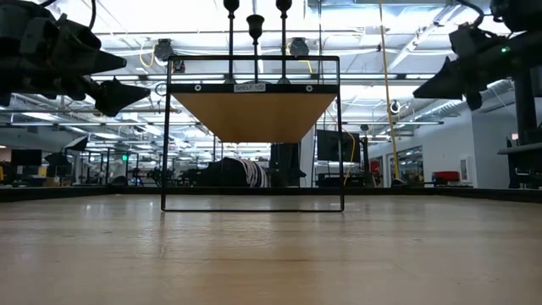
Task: Pick & Place candle stick holders
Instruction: Return to Home Position
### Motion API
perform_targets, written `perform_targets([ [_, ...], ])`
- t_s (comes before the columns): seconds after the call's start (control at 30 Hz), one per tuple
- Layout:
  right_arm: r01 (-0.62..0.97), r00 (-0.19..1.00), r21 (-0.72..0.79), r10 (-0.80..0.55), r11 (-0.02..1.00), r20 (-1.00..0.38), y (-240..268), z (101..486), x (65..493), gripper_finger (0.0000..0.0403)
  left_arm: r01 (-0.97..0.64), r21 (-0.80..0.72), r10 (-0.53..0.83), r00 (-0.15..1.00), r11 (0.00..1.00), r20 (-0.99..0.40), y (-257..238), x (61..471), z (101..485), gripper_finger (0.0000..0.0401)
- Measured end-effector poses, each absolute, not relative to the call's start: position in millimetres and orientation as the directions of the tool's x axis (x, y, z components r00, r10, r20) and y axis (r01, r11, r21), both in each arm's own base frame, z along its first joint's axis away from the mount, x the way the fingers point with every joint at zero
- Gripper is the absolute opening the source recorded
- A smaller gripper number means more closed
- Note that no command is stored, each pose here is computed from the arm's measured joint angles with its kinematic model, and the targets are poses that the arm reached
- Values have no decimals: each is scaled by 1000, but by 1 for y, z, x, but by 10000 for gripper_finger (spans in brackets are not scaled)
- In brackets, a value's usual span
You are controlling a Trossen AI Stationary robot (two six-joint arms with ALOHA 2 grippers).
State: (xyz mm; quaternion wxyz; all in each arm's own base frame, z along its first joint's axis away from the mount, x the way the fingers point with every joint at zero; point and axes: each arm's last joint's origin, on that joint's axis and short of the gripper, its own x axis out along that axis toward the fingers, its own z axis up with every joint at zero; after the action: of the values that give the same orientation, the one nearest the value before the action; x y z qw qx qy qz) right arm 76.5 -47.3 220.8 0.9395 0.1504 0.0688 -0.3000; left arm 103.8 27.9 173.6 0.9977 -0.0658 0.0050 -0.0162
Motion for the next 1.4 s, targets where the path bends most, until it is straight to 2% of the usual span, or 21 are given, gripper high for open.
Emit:
perform_targets([
  [0.17,544,828,383,-553,747,-97,-52,212,84,0,32,-123,-32,999,992,1,28,104,175,397],
  [0.43,487,832,509,-554,710,-23,-56,175,92,0,37,-118,-33,999,992,35,28,104,178,397],
  [0.6,383,882,476,-467,792,67,-54,178,93,0,38,-137,-34,999,990,36,28,104,178,397],
  [0.73,307,931,399,-360,864,62,-51,178,95,0,38,-110,-35,999,993,35,28,104,178,397],
  [0.87,283,947,351,-319,893,48,-50,177,95,0,38,-88,-36,999,995,32,28,104,178,397],
  [1.13,447,892,377,-438,811,-114,-53,161,93,0,47,-74,-46,999,996,12,29,103,176,397],
  [1.4,441,894,325,-441,836,-79,-53,165,94,0,71,-24,-71,997,997,22,29,103,177,397],
])
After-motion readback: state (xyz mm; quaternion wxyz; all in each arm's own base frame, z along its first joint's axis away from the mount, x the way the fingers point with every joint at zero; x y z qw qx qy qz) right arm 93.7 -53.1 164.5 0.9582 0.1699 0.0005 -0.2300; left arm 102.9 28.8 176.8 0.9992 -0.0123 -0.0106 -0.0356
